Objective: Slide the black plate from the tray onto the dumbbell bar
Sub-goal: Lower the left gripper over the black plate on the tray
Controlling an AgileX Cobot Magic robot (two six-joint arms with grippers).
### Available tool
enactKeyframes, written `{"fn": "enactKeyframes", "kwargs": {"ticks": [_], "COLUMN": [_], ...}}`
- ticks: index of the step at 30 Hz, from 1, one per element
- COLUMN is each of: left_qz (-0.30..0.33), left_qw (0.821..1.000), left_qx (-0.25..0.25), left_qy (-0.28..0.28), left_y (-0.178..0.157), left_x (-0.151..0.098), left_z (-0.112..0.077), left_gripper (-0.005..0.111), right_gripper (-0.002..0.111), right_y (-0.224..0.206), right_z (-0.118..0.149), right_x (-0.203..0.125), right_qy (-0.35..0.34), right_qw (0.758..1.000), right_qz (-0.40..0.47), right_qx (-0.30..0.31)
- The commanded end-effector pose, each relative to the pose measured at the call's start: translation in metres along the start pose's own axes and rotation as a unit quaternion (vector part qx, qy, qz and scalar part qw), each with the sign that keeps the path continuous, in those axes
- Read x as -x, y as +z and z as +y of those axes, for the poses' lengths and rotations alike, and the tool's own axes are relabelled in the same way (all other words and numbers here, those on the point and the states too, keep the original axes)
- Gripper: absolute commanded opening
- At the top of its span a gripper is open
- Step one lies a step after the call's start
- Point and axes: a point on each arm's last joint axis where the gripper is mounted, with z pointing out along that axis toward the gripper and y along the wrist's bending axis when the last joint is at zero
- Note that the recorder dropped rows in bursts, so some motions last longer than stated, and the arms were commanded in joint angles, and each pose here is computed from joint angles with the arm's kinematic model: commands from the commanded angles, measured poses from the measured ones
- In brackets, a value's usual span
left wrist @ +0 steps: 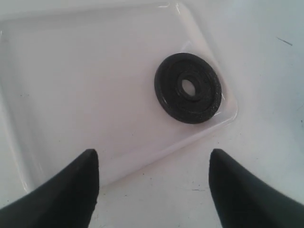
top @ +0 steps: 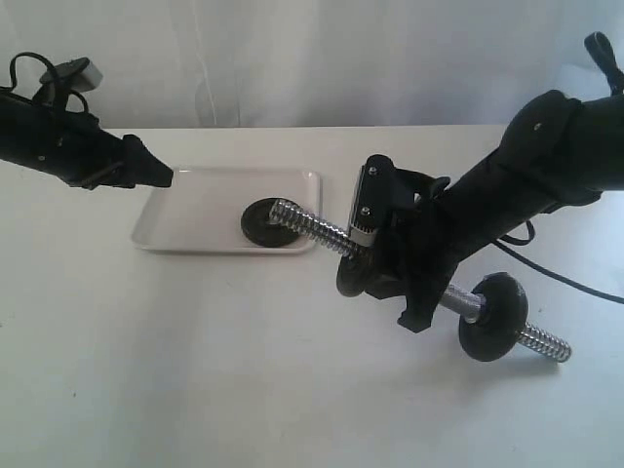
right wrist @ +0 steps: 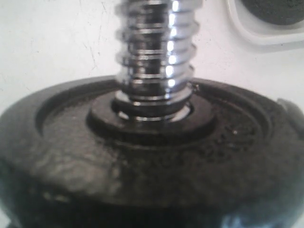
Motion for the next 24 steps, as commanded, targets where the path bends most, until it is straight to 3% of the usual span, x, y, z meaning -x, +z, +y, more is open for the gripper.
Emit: {"fn": "enactKeyframes", "kwargs": {"ticks": [1, 11, 16, 18, 24], "left_qz": [0.000, 0.021, 0.023, 0.018, 0.011], "left_qw": [0.999, 0.997, 0.997, 0.998, 0.995], "left_qx": [-0.042, -0.064, -0.075, -0.055, -0.040], "left_qy": [-0.007, 0.029, 0.016, 0.034, 0.091], "left_y": [0.012, 0.062, 0.083, 0.097, 0.115], "left_x": [0.008, 0.020, 0.019, 0.017, 0.015], "left_z": [-0.008, -0.015, -0.010, -0.012, -0.033], "left_gripper": [0.069, 0.069, 0.082, 0.089, 0.091], "right_gripper": [0.000, 0.000, 0.000, 0.000, 0.000], "right_y": [-0.021, -0.019, -0.020, -0.020, -0.021], "right_z": [-0.007, -0.014, -0.023, -0.028, -0.030], "right_x": [0.015, 0.007, -0.006, -0.013, -0.016], "right_qy": [0.011, 0.038, 0.065, 0.083, 0.082], "right_qw": [0.998, 0.996, 0.994, 0.993, 0.992], "right_qz": [-0.040, -0.002, 0.012, 0.017, 0.020], "right_qx": [-0.042, -0.075, -0.086, -0.088, -0.092]}}
